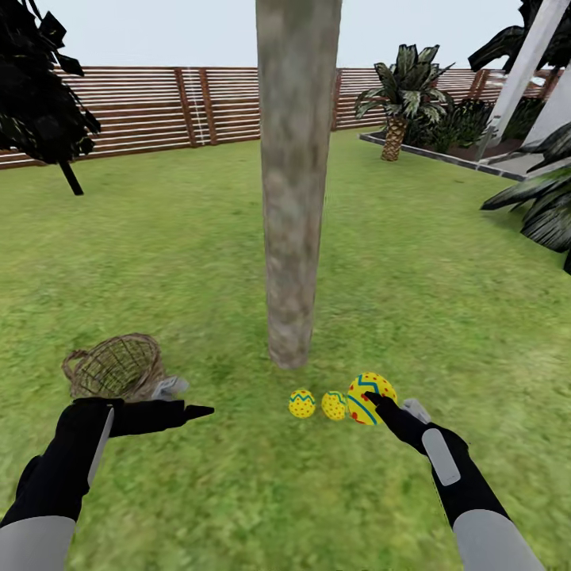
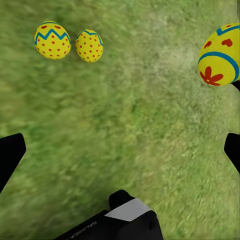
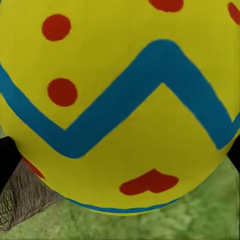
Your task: Take the three Easter eggs out of the wicker basket on the lawn in the garden, then place them on the lawn next to a single tree (choose any tree) so that all three eggs are next to the same tree and none are left in the basket.
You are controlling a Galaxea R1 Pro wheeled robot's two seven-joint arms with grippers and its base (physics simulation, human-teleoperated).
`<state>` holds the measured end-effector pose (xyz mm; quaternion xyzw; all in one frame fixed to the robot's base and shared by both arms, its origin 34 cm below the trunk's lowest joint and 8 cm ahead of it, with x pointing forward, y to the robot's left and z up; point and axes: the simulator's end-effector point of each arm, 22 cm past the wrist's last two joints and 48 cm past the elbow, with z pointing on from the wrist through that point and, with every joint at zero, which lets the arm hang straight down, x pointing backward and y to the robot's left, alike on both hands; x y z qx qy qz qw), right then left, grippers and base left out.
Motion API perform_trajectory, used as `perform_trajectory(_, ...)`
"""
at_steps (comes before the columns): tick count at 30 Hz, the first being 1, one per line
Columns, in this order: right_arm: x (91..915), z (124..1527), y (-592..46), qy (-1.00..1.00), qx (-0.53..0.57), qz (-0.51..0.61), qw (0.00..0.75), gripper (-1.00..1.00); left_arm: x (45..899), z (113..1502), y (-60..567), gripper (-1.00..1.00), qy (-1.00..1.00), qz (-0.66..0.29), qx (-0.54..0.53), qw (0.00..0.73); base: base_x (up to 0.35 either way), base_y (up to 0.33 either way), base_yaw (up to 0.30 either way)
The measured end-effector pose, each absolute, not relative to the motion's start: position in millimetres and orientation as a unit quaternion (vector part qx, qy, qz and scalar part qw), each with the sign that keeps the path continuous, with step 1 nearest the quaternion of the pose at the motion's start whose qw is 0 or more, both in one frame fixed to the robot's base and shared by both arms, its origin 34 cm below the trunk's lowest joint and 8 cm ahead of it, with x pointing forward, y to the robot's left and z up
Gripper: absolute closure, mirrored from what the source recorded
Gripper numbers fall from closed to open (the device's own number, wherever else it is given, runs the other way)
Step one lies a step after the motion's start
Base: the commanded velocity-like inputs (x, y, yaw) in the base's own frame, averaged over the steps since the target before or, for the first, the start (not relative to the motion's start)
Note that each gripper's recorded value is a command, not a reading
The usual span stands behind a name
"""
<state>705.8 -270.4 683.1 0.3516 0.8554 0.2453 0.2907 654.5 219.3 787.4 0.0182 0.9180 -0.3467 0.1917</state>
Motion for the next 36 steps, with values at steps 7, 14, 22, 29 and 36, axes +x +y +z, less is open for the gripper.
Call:
perform_trajectory(7, 707, 685, -269, 0.857, 0.348, 0.245, 0.292, 1.00, 655, 789, 220, -1.00, 0.918, -0.346, 0.019, 0.193, -0.137, -0.255, -0.256)
perform_trajectory(14, 707, 686, -268, 0.857, 0.346, 0.246, 0.292, 1.00, 654, 788, 220, -1.00, 0.919, -0.344, 0.019, 0.192, 0.031, -0.250, -0.088)
perform_trajectory(22, 707, 685, -267, 0.858, 0.346, 0.245, 0.291, 1.00, 654, 788, 221, -1.00, 0.920, -0.342, 0.018, 0.192, 0.073, -0.011, -0.001)
perform_trajectory(29, 708, 676, -267, 0.857, 0.345, 0.246, 0.291, 1.00, 655, 777, 223, -1.00, 0.921, -0.338, 0.018, 0.192, 0.000, 0.000, 0.000)
perform_trajectory(36, 708, 665, -266, 0.859, 0.344, 0.244, 0.291, 1.00, 657, 758, 234, -1.00, 0.931, -0.310, 0.011, 0.191, 0.000, 0.000, 0.002)
